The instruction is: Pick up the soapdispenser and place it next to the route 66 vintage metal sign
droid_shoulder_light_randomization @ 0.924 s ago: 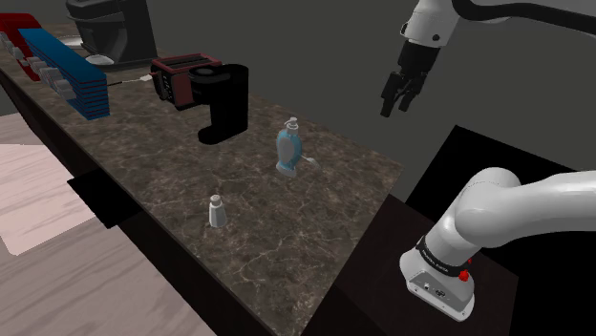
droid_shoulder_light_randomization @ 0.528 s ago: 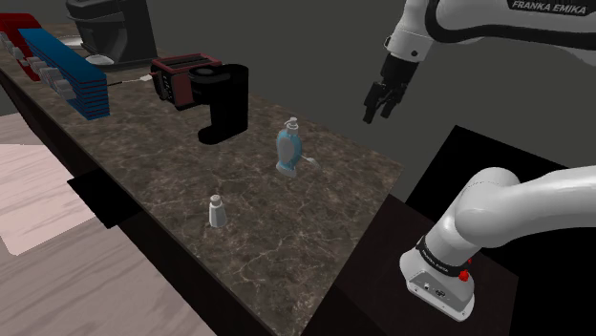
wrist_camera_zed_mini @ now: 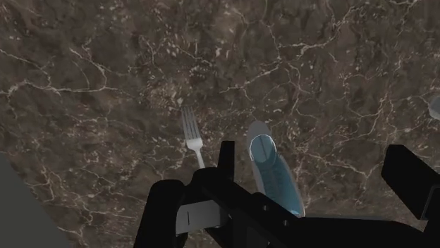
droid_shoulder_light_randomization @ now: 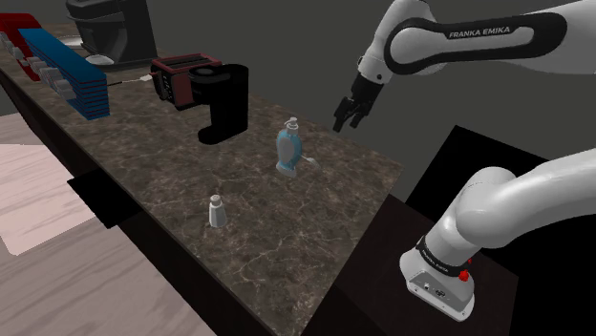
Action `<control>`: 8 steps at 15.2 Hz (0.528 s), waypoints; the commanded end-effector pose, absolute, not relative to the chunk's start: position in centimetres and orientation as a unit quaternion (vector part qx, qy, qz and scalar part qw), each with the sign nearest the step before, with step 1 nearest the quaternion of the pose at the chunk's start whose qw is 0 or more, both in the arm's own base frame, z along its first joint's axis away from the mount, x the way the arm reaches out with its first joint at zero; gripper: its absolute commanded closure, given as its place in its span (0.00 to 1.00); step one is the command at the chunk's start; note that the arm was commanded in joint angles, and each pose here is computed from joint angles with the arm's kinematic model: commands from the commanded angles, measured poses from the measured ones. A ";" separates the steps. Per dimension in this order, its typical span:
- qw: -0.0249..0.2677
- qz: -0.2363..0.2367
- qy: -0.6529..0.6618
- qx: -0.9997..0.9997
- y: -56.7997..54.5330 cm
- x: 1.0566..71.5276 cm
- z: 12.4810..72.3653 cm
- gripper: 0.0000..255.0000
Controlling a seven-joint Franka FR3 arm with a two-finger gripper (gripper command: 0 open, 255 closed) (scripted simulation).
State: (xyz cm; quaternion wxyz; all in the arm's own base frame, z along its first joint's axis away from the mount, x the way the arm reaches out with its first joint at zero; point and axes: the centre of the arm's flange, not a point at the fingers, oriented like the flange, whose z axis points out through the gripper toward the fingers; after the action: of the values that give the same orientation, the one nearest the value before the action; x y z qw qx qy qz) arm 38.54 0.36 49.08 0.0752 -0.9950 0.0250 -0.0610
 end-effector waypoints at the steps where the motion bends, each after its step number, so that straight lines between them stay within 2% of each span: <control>1: 0.083 -0.076 0.023 -0.993 0.2 40.2 47.3 0.00; 8: 0.110 -0.122 0.013 -0.986 0.4 46.6 41.9 0.00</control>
State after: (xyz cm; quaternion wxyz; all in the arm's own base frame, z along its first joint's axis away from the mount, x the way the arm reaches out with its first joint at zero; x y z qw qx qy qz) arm 45.56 0.24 42.57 0.1067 -0.9877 0.0138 -0.1136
